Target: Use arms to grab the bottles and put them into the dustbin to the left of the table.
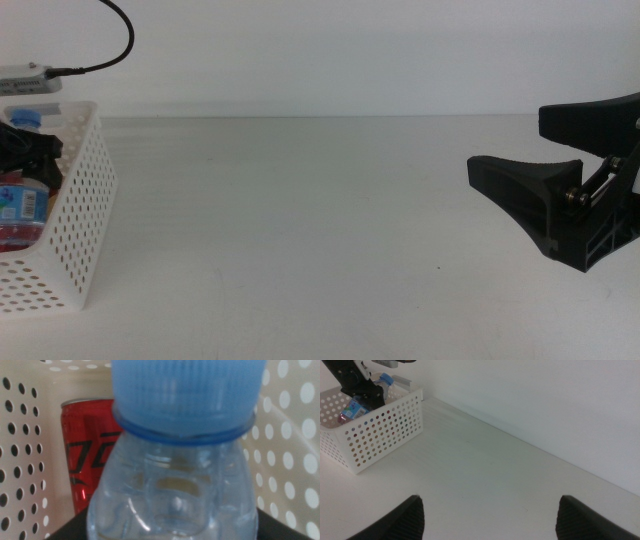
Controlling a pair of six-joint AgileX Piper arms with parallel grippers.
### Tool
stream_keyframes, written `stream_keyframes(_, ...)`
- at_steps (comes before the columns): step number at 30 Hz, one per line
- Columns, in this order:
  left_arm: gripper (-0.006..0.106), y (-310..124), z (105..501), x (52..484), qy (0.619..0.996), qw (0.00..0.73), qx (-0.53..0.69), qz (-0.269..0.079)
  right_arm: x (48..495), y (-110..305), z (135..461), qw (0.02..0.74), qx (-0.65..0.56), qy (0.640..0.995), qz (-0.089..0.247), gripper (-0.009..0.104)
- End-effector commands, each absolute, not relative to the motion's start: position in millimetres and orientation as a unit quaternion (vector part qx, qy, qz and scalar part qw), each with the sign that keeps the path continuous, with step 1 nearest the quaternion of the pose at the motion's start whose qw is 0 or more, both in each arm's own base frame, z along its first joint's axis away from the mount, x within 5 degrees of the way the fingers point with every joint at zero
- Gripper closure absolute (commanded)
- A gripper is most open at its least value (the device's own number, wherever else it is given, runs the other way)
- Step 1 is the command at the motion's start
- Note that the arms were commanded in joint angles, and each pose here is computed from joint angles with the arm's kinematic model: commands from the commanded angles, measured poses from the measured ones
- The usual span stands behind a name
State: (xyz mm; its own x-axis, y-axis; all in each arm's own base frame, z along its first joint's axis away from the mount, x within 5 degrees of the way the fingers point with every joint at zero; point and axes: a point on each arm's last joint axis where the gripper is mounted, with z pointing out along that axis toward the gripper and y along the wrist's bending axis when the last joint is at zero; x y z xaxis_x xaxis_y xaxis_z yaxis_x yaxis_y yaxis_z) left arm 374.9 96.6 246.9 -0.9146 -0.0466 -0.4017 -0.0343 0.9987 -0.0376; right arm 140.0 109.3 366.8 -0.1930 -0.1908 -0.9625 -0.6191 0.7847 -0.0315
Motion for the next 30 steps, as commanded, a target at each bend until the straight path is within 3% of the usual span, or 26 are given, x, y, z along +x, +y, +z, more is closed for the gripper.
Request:
stream_keyframes(1,0.039,92.7,277.1,375.4,0.965,0.259,-0.033,-0.023,139.9,108.4,382.5,0.614,-0.262,0.719,0.194,0.024)
stream_keyframes(3,0.023,92.6,280.7,373.8,0.964,0.263,-0.032,-0.02,139.9,108.4,382.5,0.614,-0.262,0.719,0.194,0.024)
stream_keyframes(6,0.01,91.0,291.9,368.5,0.961,0.273,-0.032,-0.018,139.9,108.4,382.5,0.614,-0.262,0.719,0.194,0.024)
stream_keyframes(13,0.01,85.7,332.9,347.5,0.946,0.322,-0.027,-0.001,139.9,108.4,382.5,0.614,-0.262,0.719,0.194,0.024)
stream_keyframes(19,0.011,72.4,365.3,328.1,0.931,0.364,-0.034,-0.02,139.9,108.4,382.5,0.614,-0.262,0.719,0.194,0.024)
stream_keyframes(30,0.029,8.7,413.8,301.0,0.893,0.447,0.039,-0.048,139.9,108.4,382.5,0.614,-0.262,0.719,0.194,0.024)
